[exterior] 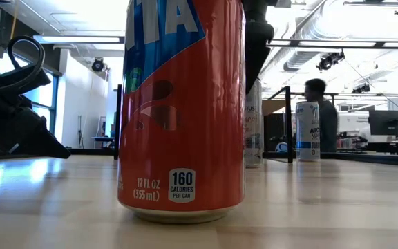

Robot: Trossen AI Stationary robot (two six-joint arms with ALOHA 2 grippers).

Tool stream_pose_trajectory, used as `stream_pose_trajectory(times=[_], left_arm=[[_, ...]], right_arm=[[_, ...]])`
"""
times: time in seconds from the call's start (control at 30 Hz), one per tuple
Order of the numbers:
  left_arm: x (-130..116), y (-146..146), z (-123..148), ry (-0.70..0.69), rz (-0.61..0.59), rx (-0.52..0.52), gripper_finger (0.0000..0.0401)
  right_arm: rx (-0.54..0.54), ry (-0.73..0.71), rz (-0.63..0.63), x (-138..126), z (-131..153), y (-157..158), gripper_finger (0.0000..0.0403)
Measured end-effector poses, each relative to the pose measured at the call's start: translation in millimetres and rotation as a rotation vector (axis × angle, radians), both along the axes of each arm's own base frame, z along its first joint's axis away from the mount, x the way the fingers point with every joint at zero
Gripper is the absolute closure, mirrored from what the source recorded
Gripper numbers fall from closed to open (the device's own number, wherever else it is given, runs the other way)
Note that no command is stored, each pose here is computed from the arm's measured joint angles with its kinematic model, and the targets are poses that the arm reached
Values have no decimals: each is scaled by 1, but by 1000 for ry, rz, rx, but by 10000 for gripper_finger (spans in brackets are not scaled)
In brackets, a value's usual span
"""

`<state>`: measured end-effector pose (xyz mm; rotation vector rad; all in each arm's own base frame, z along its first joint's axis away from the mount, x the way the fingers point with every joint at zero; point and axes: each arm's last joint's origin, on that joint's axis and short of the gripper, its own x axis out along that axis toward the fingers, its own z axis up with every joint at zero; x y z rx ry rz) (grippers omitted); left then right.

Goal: Place canned beverage on shelf
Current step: Put the white and yellow soda can on the shelf aligned with the other white and yellow soda can

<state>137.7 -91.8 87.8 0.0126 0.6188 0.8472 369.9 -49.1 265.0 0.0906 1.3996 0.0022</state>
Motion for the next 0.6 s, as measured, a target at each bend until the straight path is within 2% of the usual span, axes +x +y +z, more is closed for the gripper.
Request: stream_pose_trajectory(times=[0.17, 0.47, 0.6], left_arm=[[0, 0, 0, 0, 0, 0, 1], [0, 0, 0, -3, 0, -2, 1], [0, 0, 0, -4, 0, -4, 1]], right_arm=[[10, 31, -148, -2, 0, 0, 7], [80, 54, -428, -6, 5, 11, 3], [74, 101, -608, -9, 5, 23, 3]])
